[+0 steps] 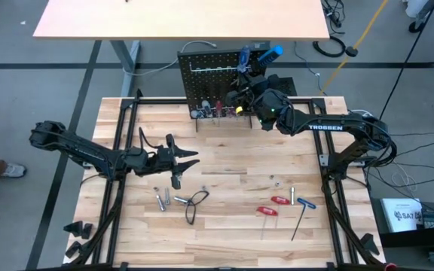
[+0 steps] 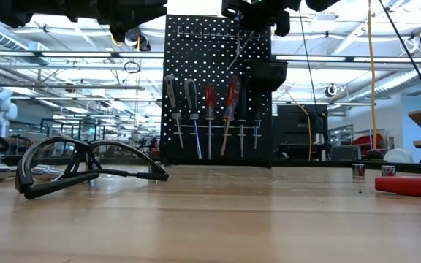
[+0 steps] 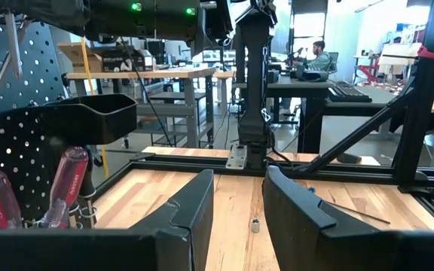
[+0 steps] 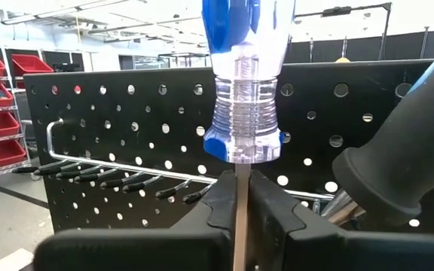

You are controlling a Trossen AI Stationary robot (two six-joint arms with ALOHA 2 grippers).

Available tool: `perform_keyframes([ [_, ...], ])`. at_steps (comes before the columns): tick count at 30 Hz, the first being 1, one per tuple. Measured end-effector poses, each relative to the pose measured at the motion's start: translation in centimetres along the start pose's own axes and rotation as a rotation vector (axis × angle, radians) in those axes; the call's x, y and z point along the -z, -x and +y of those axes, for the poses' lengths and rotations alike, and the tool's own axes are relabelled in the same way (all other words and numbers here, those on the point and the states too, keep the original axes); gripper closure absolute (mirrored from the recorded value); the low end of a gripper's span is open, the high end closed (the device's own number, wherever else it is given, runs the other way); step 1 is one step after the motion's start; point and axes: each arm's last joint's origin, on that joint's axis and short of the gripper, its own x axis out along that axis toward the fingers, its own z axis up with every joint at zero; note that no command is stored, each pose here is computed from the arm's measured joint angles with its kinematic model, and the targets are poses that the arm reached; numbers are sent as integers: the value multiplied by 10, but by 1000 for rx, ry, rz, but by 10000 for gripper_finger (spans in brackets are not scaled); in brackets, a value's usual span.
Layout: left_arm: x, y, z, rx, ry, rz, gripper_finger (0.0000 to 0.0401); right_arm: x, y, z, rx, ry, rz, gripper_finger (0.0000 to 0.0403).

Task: Hang tools onto peg board
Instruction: Hang the blue screwdriver on the peg board

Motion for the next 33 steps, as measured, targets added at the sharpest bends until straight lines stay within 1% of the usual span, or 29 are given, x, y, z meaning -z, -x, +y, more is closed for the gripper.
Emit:
perform_keyframes([
  [6, 0, 0, 0, 0, 0, 0, 283, 1, 0, 0, -1, 18, 7, 373],
  [17, 0, 0, 0, 0, 1, 0, 283, 2, 0, 0, -2, 46, 13, 377],
  [27, 0, 0, 0, 0, 2, 0, 283, 3, 0, 1, -3, 30, 16, 356],
  [33, 0, 0, 0, 0, 5, 0, 283, 3, 0, 1, -4, 45, 16, 345],
])
